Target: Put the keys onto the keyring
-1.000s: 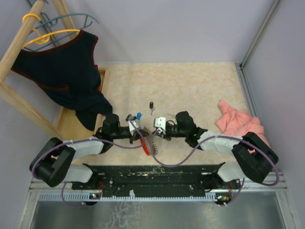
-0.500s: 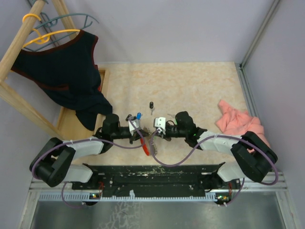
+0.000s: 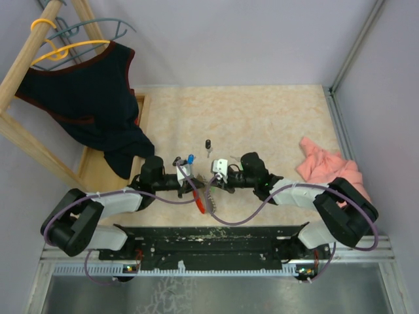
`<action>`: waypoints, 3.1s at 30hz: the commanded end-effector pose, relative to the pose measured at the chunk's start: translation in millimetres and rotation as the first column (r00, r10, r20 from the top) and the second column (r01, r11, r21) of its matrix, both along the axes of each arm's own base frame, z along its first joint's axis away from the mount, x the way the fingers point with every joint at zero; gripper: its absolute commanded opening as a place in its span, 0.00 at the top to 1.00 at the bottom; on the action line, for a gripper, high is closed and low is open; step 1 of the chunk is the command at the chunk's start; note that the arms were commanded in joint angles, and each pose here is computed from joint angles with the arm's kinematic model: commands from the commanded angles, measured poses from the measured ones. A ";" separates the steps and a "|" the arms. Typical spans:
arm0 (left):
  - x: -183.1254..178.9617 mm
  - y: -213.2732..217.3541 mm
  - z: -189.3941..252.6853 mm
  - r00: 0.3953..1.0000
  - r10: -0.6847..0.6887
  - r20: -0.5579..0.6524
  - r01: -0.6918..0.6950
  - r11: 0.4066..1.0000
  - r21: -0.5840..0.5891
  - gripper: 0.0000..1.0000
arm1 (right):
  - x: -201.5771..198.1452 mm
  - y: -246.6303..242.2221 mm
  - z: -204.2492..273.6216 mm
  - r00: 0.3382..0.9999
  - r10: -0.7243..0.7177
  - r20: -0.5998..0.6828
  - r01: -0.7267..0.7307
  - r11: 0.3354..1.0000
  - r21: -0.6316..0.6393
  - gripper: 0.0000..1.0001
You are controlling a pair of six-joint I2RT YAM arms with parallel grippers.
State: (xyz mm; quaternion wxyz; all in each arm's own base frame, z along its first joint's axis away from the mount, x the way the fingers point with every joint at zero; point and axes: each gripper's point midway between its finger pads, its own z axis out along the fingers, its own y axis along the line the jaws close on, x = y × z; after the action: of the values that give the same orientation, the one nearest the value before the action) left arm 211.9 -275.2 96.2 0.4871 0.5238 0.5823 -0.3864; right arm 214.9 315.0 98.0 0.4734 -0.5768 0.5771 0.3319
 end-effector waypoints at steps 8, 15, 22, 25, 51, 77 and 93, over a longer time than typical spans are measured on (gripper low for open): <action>-4.1 -9.8 15.7 0.997 -0.069 0.035 0.070 0.997 -0.036 0.98 | 0.2 13.8 43.5 0.993 0.092 0.072 -0.103 0.982 0.158 1.00; -4.6 -10.0 16.2 0.997 -0.072 0.034 0.073 0.997 -0.036 0.98 | -4.5 12.8 37.4 0.988 0.144 0.052 -0.150 0.978 0.142 1.00; 0.0 -6.9 14.6 0.998 -0.037 0.043 0.038 0.999 -0.026 0.98 | 6.6 -9.1 37.1 0.998 0.050 0.043 -0.055 0.989 0.136 1.00; 0.9 -7.3 14.9 0.998 -0.036 0.046 0.038 0.999 -0.027 0.98 | 3.3 -14.6 39.2 0.999 0.032 0.036 -0.037 0.990 0.134 1.00; -2.0 -9.2 18.1 0.998 -0.052 0.045 0.055 0.997 -0.048 0.98 | -6.2 3.1 22.3 0.993 0.113 -0.030 -0.105 0.977 0.185 1.00; -3.6 -9.8 18.9 0.997 -0.061 0.040 0.063 0.997 -0.051 0.98 | -6.6 5.5 28.4 0.992 0.122 -0.034 -0.113 0.972 0.206 1.00; -6.1 -11.1 21.0 0.997 -0.072 0.036 0.074 0.995 -0.069 0.98 | -8.6 13.6 35.0 0.989 0.140 -0.054 -0.122 0.960 0.253 1.00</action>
State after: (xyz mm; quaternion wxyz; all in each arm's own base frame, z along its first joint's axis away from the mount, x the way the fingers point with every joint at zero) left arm 205.4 -279.2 101.2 0.4813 0.5251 0.5726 -0.4060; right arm 204.4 314.6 102.1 0.4642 -0.5362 0.5558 0.4337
